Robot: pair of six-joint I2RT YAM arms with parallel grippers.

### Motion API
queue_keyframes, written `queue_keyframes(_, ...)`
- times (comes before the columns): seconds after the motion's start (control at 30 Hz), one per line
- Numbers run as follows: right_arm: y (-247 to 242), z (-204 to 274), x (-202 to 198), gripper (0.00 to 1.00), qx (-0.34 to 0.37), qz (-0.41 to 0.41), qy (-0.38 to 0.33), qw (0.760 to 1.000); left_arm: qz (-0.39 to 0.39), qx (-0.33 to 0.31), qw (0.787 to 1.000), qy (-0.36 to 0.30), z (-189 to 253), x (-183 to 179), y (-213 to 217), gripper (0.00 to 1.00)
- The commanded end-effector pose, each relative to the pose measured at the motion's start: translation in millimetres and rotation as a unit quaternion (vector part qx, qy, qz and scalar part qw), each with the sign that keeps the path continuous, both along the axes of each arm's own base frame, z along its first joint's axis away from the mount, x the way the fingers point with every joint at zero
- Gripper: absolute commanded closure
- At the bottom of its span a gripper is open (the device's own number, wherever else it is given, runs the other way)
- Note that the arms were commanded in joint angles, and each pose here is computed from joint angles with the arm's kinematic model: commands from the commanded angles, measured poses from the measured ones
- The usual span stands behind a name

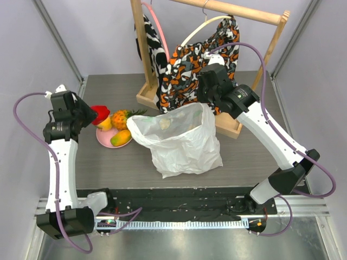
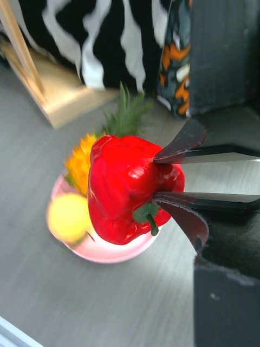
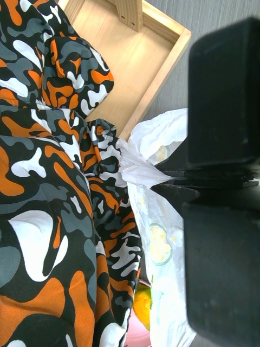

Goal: Place the fruits into the plastic bag

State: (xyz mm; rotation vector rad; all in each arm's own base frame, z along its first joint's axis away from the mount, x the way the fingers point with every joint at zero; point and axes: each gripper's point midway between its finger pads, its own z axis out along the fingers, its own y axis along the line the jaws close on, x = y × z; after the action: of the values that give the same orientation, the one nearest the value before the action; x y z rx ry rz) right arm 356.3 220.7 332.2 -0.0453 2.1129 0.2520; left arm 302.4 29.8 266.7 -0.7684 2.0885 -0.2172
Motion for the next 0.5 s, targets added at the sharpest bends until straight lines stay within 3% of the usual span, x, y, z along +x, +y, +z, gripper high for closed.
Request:
queue_keyframes(0.0, -2.0, 23.3, -1.0, 0.99, 0.029, -0.003, -0.030, 0.999, -0.022, -0.025, 0.998, -0.045, 35.3, 6.4, -12.2, 0.83)
queue_keyframes(0.47, -0.9, 22.6, -1.1, 0.99, 0.032, -0.002, -0.029, 0.999, -0.132, -0.048, 0.983, -0.120, 100.5, 19.4, -62.2, 0.82)
